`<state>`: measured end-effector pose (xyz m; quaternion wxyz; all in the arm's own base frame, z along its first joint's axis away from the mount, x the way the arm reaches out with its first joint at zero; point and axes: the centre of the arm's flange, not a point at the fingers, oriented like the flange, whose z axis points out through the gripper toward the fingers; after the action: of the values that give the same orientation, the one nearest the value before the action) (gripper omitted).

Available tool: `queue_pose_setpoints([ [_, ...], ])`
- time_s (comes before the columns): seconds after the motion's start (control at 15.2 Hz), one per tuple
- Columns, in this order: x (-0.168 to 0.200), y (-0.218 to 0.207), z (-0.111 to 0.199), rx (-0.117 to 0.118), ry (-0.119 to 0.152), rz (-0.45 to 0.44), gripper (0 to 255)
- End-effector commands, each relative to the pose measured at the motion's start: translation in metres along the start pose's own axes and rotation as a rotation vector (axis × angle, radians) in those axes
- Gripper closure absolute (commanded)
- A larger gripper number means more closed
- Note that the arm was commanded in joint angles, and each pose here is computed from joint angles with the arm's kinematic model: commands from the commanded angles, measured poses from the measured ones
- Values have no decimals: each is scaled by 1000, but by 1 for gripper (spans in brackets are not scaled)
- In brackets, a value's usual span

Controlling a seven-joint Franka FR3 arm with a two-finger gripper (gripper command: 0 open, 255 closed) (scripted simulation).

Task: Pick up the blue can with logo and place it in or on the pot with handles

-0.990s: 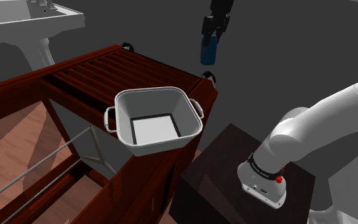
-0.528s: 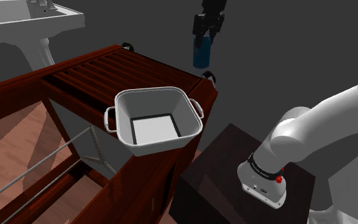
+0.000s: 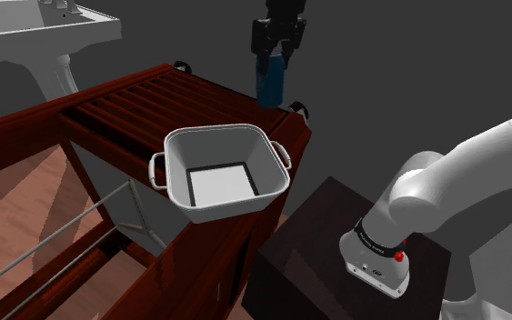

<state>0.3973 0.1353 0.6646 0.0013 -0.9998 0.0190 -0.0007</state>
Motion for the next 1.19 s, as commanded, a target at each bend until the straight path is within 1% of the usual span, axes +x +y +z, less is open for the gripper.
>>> queue_pose_setpoints([
  [0.0, -6, -28, -2, 0, 0, 1, 255],
  [0.59, -30, -147, -14, 0, 0, 1, 255],
  [1.12, -30, -147, 28, 0, 0, 1, 255],
])
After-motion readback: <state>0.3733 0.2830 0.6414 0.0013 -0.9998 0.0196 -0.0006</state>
